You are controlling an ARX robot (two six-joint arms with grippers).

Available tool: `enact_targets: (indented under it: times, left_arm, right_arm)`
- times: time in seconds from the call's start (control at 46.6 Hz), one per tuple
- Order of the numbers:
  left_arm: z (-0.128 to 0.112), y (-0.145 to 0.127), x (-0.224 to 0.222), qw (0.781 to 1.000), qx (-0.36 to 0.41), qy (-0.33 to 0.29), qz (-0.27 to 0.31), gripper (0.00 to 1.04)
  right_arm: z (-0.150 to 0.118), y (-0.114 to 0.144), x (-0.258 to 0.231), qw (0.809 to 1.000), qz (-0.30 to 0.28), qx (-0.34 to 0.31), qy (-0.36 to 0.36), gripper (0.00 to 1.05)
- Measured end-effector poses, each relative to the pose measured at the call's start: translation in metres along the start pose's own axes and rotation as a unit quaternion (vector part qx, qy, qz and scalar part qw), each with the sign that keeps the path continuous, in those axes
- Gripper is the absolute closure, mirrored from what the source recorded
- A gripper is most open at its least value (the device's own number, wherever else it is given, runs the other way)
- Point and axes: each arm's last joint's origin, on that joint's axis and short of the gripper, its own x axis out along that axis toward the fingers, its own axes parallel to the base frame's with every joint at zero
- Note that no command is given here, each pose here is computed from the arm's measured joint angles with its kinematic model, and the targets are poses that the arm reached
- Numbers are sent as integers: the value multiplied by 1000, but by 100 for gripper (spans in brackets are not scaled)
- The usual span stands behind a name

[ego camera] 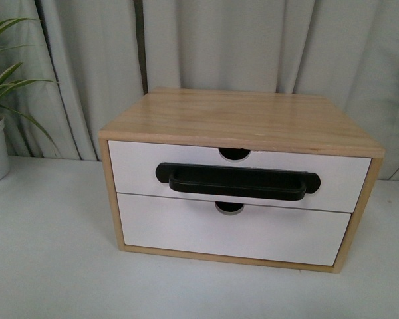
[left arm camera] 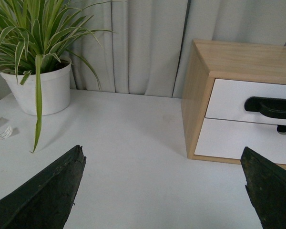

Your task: Pull drawer

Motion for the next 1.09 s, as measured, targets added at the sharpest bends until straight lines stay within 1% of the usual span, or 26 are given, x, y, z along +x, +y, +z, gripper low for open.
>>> enact_targets:
  times: [0.493, 0.515, 0.536, 0.579, 0.601, 0.622, 0.665, 0.686, 0.794, 0.836, 0.944, 1.008, 1.051, 1.072, 1.094]
  left_arm:
    - [0, 0, 0, 1000, 0, 0, 0, 6]
    - [0, 0, 0, 1000, 0, 0, 0, 6]
    - [0, 0, 0, 1000, 0, 1, 5, 6]
    - [-2, -1, 1, 997, -2, 28, 70, 6]
    - [-1, -3, 2, 993, 5, 41, 109, 6]
    - [-1, -6, 3, 989, 14, 54, 139, 6]
    - [1, -12, 4, 984, 30, 64, 164, 6]
    - [3, -15, 5, 983, 38, 64, 167, 6]
    - [17, -25, 15, 991, 62, 55, 106, 6]
    - [22, -28, 19, 993, 69, 49, 81, 6]
    - [35, -37, 38, 994, 97, 31, -28, 6]
    - [42, -44, 54, 987, 124, 34, -99, 6]
    - [44, -52, 67, 974, 157, 46, -154, 6]
    - [44, -56, 71, 969, 170, 52, -172, 6]
    - [43, -62, 76, 959, 192, 63, -200, 6]
  right_arm:
    - [0, 0, 0, 1000, 0, 0, 0, 9]
    - [0, 0, 0, 1000, 5, 1, 3, 9]
    - [-1, 0, 0, 1000, 21, 9, 20, 9]
    - [-1, 0, 0, 991, 74, 46, 98, 9]
    - [-2, 0, 1, 986, 90, 60, 131, 9]
    - [-2, 0, 1, 981, 102, 69, 148, 9]
    - [-1, 0, 3, 974, 123, 79, 171, 9]
    - [2, 0, 4, 973, 132, 77, 176, 9]
    - [18, 0, 13, 971, 162, 46, 172, 9]
    - [23, 1, 18, 969, 175, 21, 170, 9]
    - [33, 3, 34, 961, 212, -36, 175, 9]
    - [39, 8, 50, 947, 250, -87, 179, 9]
    - [44, 12, 58, 937, 275, -116, 180, 9]
    - [46, 14, 63, 932, 289, -127, 181, 9]
    - [48, 16, 68, 925, 301, -144, 179, 9]
